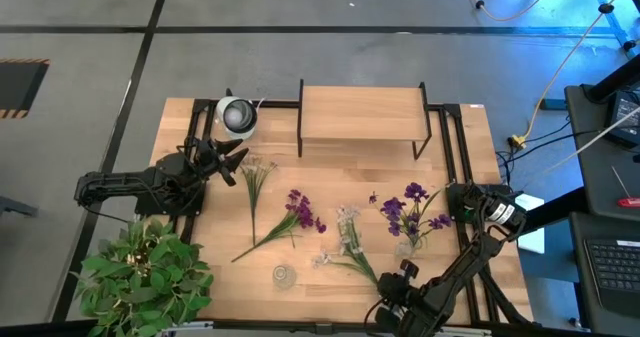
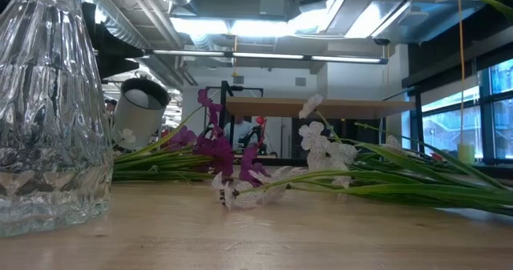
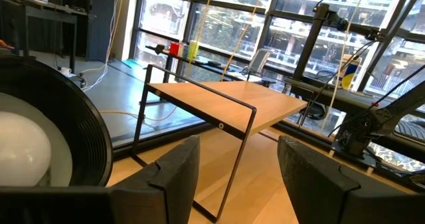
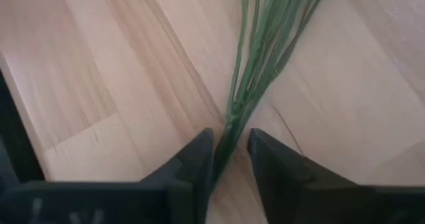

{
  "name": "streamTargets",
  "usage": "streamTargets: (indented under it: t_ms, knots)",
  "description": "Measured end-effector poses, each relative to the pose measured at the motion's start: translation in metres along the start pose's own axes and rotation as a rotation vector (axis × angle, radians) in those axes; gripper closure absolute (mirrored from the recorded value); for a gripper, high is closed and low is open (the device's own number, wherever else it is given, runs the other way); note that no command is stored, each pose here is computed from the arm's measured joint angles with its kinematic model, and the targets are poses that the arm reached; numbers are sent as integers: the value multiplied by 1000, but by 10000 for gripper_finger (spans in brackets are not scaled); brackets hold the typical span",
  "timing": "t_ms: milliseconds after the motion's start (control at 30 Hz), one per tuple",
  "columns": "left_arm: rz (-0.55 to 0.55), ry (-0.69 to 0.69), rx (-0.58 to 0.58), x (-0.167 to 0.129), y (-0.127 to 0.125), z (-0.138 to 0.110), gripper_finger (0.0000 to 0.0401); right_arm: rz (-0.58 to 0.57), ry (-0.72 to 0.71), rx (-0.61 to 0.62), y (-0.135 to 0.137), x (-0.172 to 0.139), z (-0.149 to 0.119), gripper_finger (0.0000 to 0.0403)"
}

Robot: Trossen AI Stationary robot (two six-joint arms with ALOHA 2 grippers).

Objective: Pick and place flowers into a vace then onto a shelf
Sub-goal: Put the bottom white flowers into the right transparent vase

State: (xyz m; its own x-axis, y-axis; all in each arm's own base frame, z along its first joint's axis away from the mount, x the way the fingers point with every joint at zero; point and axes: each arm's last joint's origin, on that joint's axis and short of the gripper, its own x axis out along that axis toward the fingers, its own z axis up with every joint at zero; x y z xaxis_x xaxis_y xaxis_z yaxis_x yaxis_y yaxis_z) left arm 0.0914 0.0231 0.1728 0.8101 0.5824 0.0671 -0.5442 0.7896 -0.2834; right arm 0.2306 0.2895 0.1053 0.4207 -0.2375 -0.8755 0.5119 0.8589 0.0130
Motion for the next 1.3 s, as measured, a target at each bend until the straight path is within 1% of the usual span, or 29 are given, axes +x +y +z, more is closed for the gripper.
streamTargets:
  t_ms: [267, 300, 433, 567, 633, 667, 700, 767, 867, 1033, 1167, 1300]
  knots:
    - [1, 0, 0, 0, 0, 0, 205, -5, 1, 0, -1, 0, 0, 386]
    - [0, 0, 0, 0, 0, 0, 205, -5, 6, 0, -1, 0, 0, 392]
    - [1, 0, 0, 0, 0, 0, 205, -4, 16, 32, -1, -1, 0, 394]
    - [1, 0, 0, 0, 0, 0, 205, -4, 16, 108, -4, -9, 5, 398]
    - [2, -1, 0, 0, 0, 0, 205, -42, 6, 145, -10, -14, 7, 399]
    - [2, -1, 0, 0, 0, 0, 205, -80, -9, 148, -16, -18, 9, 400]
    - [2, -1, 0, 0, 0, 0, 205, -95, -35, 156, -20, -22, 11, 400]
    - [3, 0, 0, 0, 0, 0, 205, -64, -98, 219, -21, -35, 21, 401]
    - [3, -1, 9, 0, 0, 0, 205, -52, -201, 255, -29, -53, 32, 401]
    - [4, 2, 13, 0, 0, 0, 205, 39, -381, 311, -39, -87, 53, 402]
    - [4, 6, 29, 0, 0, -1, 205, 90, -525, 325, -51, -113, 69, 402]
    - [4, 7, 39, 1, 0, -1, 205, 129, -673, 292, -64, -142, 83, 403]
